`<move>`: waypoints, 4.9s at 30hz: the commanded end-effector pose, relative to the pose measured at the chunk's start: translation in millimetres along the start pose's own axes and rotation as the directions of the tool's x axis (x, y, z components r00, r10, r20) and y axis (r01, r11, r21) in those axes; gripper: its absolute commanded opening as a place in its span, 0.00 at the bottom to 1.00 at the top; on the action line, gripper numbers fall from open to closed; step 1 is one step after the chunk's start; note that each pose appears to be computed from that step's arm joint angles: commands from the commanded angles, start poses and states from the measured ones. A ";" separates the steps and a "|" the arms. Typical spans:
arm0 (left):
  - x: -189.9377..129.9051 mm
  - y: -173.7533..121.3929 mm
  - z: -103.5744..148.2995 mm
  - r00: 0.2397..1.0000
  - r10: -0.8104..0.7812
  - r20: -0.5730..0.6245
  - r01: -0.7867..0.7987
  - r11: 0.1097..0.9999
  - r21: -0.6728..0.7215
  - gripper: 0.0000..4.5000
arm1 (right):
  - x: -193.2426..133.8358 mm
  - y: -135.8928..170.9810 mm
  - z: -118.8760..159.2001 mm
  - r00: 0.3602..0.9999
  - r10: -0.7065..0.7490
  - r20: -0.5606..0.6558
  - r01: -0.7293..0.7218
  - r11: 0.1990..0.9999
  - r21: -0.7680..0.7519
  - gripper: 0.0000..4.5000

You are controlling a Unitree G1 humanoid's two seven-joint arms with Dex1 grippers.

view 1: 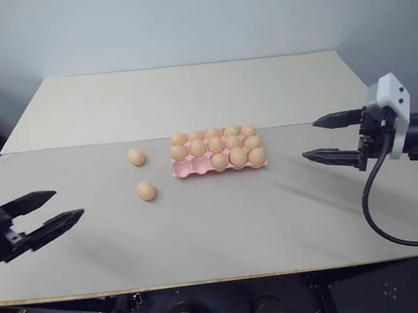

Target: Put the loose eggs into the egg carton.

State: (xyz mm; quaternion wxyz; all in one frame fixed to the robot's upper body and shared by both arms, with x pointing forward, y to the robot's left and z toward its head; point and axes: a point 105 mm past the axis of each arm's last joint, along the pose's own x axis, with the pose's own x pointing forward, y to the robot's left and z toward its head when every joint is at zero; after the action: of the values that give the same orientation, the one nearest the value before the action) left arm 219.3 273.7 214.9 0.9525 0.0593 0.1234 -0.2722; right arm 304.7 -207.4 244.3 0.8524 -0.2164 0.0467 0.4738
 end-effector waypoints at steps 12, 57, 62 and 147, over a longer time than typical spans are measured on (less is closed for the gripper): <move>115.3 -58.2 -13.5 0.876 0.475 -0.089 -0.483 0.854 -0.195 1.00 | -0.4 8.9 11.1 1.000 0.012 0.025 -0.011 0.998 -0.057 1.00; 200.3 -46.6 -32.6 0.768 0.570 -0.291 -0.639 0.656 -0.401 0.79 | 8.8 25.3 16.2 0.999 0.039 0.007 -0.038 0.999 -0.031 1.00; 199.1 -44.8 -31.3 0.769 0.574 -0.280 -0.638 0.664 -0.390 0.44 | 9.3 27.1 15.8 0.999 0.041 0.009 -0.041 0.999 -0.025 1.00; 117.5 8.3 21.0 0.940 0.341 0.014 -0.335 0.929 -0.157 0.98 | 16.1 29.0 12.0 1.000 0.016 0.014 -0.015 1.000 -0.018 1.00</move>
State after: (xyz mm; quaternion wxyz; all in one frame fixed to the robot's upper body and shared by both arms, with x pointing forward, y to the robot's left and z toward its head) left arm 331.1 209.6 184.9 0.9857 0.0006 0.1349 -0.1013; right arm 289.1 -177.9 230.7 0.8498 -0.2052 0.0590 0.4820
